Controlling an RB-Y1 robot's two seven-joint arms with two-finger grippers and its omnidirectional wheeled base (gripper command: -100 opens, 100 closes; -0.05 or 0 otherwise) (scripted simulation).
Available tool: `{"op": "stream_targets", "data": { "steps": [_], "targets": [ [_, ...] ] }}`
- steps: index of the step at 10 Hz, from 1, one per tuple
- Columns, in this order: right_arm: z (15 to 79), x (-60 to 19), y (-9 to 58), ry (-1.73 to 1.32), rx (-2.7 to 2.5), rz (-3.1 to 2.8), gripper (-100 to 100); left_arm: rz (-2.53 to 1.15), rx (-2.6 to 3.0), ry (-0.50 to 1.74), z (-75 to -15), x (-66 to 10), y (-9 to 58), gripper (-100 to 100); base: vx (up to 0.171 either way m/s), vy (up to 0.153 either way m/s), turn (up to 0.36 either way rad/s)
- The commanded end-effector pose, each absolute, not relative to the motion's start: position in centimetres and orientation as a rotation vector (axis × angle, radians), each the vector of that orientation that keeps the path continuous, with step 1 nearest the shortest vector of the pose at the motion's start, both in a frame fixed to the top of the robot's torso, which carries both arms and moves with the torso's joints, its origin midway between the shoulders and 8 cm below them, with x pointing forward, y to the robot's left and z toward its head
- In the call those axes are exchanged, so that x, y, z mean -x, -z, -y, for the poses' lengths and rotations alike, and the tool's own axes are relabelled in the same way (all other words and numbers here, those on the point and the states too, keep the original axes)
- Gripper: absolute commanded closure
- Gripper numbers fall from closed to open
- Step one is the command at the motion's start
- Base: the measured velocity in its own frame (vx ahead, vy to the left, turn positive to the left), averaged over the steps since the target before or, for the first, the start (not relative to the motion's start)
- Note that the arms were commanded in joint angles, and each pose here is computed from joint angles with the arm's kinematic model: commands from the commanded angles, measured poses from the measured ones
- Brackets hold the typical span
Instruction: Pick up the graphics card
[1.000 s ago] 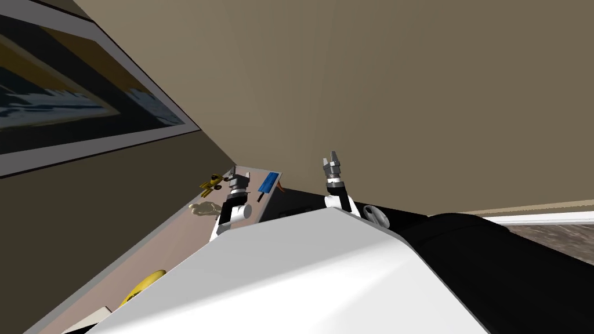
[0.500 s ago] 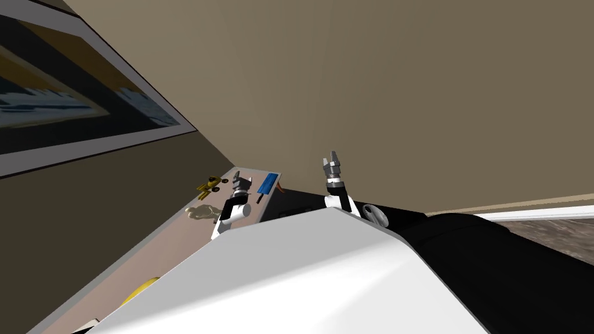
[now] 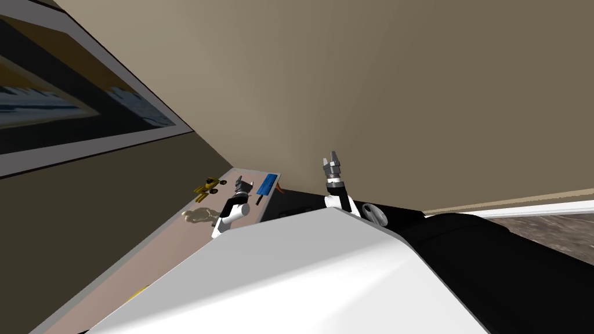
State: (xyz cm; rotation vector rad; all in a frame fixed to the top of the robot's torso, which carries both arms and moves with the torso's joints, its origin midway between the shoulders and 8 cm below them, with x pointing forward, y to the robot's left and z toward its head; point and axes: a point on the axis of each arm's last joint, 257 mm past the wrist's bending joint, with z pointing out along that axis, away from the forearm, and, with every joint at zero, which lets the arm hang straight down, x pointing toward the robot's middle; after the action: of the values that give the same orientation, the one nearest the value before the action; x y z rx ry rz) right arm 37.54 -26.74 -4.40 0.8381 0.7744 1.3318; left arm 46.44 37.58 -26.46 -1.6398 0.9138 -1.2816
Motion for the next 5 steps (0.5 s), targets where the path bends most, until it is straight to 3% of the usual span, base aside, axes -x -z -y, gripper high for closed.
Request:
{"op": "stream_targets", "data": {
  "steps": [1,5],
  "targets": [
    [26.7,-37.5,4.4,-1.332,-0.838,-0.774,0,-0.920,1.703,1.256,-38.1,-46.2,28.7,-100,0.017,0.006,-0.024],
    [26.7,-37.5,4.4,-1.332,-0.838,-0.774,0,-0.914,1.881,1.198,-39.7,-45.7,33.5,-100,0.017,0.008,-0.033]
  ]
}}
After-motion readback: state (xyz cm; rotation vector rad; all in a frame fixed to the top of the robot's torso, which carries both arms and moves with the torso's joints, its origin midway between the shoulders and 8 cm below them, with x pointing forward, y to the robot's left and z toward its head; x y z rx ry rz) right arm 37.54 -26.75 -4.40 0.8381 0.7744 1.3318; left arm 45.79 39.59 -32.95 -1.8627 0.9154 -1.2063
